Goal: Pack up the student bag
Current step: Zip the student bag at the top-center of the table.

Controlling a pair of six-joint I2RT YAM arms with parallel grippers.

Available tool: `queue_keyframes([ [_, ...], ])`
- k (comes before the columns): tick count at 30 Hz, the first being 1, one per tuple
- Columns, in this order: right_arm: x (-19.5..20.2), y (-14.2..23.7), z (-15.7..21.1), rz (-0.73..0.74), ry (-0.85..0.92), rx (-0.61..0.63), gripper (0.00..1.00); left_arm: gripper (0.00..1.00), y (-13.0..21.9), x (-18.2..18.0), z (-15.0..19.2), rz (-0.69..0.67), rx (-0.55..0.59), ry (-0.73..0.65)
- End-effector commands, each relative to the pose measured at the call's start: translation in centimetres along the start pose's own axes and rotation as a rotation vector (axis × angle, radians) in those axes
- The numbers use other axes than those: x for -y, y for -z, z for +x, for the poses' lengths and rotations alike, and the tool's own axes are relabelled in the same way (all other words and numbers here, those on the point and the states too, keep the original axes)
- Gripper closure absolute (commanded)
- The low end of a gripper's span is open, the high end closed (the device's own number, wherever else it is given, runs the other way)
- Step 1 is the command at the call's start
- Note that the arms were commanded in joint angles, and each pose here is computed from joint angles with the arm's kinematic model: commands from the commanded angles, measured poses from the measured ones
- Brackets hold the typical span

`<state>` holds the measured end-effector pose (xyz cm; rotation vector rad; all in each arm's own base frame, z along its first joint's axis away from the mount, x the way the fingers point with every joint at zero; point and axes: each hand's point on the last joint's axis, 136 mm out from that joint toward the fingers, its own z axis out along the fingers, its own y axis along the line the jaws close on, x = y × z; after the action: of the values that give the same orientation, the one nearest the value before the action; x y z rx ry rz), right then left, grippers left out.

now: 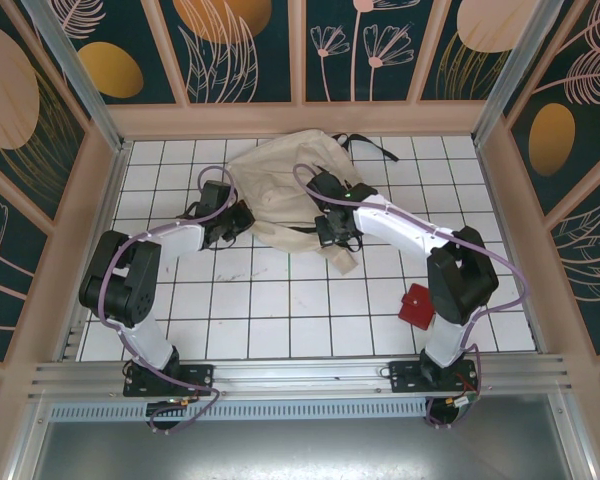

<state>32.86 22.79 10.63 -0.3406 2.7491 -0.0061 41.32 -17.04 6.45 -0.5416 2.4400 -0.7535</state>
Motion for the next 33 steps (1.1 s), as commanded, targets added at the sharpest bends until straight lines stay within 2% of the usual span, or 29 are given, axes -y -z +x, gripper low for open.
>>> queue_keyframes([
  [1,4.7,-0.1,1.1,0.164,-0.056,-0.031,1.00,1.00,0.4,-3.5,-3.5,-0.139,0.109,0.016],
  [4,6.2,-0.8,1.2,0.200,-0.083,-0.035,1.00,1.00,0.5,-4.4,-4.1,-0.158,0.120,0.029],
  [5,6.5,-0.9,1.2,0.207,-0.091,-0.034,1.00,1.00,0.6,-3.7,-5.1,-0.143,0.138,0.029],
  [8,6.1,-0.7,1.0,0.171,-0.098,-0.027,1.00,1.00,0.6,-3.4,-5.3,-0.128,0.134,0.026],
  [12,4.1,0.1,0.4,0.071,-0.089,-0.012,1.00,1.00,0.7,-3.2,-5.5,-0.131,0.130,0.015],
  [15,-0.1,1.8,-0.2,-0.129,-0.029,0.014,1.00,1.00,0.8,-2.8,-5.3,-0.116,0.111,0.005],
  [16,-1.6,2.5,-0.4,-0.192,-0.012,0.024,1.00,0.92,0.9,-2.6,-5.1,-0.104,0.100,0.009],
  [19,-5.3,4.4,-1.0,-0.362,0.022,0.041,1.00,0.53,1.6,-2.0,-4.3,-0.072,0.072,0.029],
  [20,-6.4,5.1,-1.3,-0.416,0.029,0.047,1.00,0.46,2.3,-1.9,-4.0,-0.064,0.071,0.041],
  [21,-7.3,5.5,-1.4,-0.453,0.038,0.051,1.00,0.43,3.0,-1.2,-4.2,-0.041,0.080,0.049],
  [25,-10.4,6.7,-1.7,-0.582,0.071,0.047,1.00,0.33,4.6,-1.1,-1.1,0.034,0.013,0.133],
  [30,-11.5,6.2,-1.6,-0.593,0.086,0.035,1.00,0.31,5.4,1.5,2.9,0.178,-0.074,0.217],
  [33,-11.2,5.8,-1.5,-0.568,0.080,0.035,1.00,0.30,5.5,3.4,4.4,0.236,-0.086,0.250],
])
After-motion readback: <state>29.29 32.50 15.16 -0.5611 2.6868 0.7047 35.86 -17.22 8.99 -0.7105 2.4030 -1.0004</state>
